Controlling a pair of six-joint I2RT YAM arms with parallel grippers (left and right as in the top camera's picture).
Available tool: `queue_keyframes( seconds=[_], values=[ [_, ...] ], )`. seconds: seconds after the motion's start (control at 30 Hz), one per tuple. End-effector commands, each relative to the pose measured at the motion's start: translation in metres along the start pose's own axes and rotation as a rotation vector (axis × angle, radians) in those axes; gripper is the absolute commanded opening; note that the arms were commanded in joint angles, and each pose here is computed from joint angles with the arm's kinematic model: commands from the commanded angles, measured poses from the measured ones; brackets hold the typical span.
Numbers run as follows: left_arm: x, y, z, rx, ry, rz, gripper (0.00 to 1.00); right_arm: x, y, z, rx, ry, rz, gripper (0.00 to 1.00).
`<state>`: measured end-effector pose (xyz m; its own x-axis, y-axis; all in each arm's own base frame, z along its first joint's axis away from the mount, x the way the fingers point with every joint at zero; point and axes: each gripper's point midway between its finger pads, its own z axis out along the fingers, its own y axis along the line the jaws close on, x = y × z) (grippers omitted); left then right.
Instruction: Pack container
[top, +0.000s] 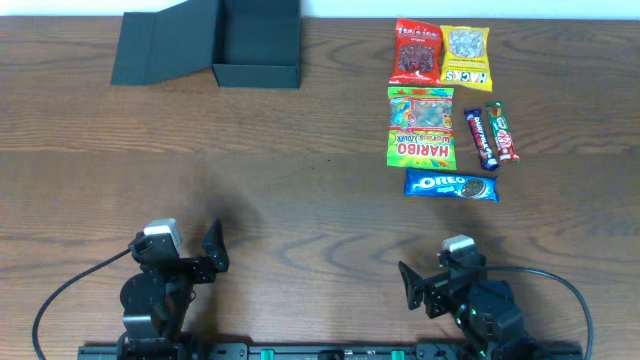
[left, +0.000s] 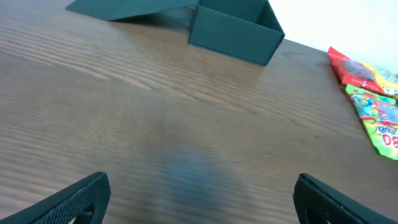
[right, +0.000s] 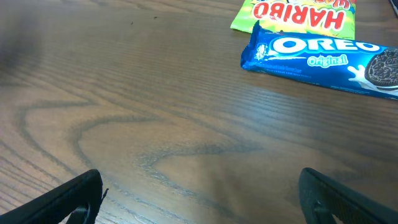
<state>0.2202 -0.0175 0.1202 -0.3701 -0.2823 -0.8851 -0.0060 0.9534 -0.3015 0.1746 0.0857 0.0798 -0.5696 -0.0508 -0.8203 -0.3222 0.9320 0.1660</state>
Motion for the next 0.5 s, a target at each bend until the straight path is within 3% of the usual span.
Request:
queue_keyframes(
  seconds=[0.0, 0.13, 0.27, 0.37, 0.47],
  values=[
    [0.011, -0.009, 0.002, 0.062, 0.037, -0.122, 0.95, 0.001, -0.002, 0.001, 0.009, -0.005, 0.008, 0.99],
    [0.012, -0.033, -0.001, 0.195, 0.075, -0.262, 0.95, 0.001, -0.002, 0.001, 0.009, -0.005, 0.008, 0.99],
    [-0.025, -0.046, -0.005, 0.278, -0.036, -0.466, 0.95, 0.001, -0.002, 0.001, 0.009, -0.005, 0.008, 0.99],
    [-0.050, -0.065, -0.015, 0.394, -0.117, -0.400, 0.95, 0.001, -0.002, 0.001, 0.009, -0.005, 0.008, 0.99],
    [-0.064, -0.069, -0.020, 0.395, -0.160, -0.300, 0.96, 0.001, -0.002, 0.001, 0.009, -0.005, 0.008, 0.99]
  ],
)
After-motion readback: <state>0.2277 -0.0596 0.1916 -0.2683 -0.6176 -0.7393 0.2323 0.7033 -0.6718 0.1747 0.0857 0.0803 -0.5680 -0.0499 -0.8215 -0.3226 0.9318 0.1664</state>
